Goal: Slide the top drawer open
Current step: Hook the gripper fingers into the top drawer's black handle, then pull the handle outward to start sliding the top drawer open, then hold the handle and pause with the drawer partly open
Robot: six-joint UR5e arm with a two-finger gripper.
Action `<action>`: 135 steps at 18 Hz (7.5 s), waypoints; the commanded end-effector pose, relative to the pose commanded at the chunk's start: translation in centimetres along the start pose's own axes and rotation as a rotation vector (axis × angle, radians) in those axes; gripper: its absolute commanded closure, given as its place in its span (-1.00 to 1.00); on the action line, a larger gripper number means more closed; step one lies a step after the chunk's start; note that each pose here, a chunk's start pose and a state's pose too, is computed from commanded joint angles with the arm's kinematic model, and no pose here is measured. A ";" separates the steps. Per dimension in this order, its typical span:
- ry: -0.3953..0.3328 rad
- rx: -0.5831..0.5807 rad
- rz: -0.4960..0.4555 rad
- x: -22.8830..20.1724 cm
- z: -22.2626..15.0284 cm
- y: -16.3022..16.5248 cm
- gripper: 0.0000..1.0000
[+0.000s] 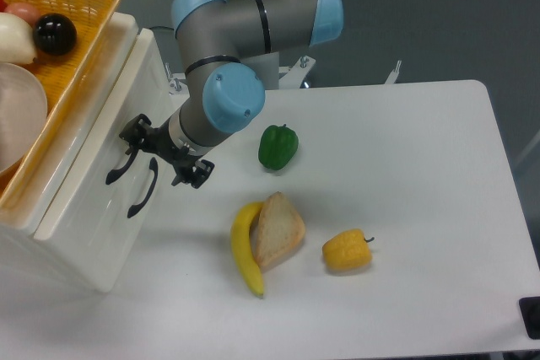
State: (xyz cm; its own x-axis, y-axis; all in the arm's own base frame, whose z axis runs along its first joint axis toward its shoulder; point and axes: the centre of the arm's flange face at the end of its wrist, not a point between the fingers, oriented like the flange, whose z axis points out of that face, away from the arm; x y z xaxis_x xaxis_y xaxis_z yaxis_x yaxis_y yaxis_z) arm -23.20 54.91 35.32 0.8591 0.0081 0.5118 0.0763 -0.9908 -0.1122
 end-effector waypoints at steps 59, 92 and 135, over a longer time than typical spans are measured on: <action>-0.197 0.003 0.066 -0.7 -3.0 -0.8 -1.00; -0.209 0.015 0.020 -1.1 -3.8 -0.5 -1.00; -0.261 0.014 0.026 -2.9 -4.7 -0.3 -1.00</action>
State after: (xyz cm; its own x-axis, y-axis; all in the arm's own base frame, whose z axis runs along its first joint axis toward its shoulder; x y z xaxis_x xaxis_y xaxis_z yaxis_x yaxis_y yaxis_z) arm -28.10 54.55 37.89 0.9621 0.0188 0.2719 0.0576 -0.9891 -0.1352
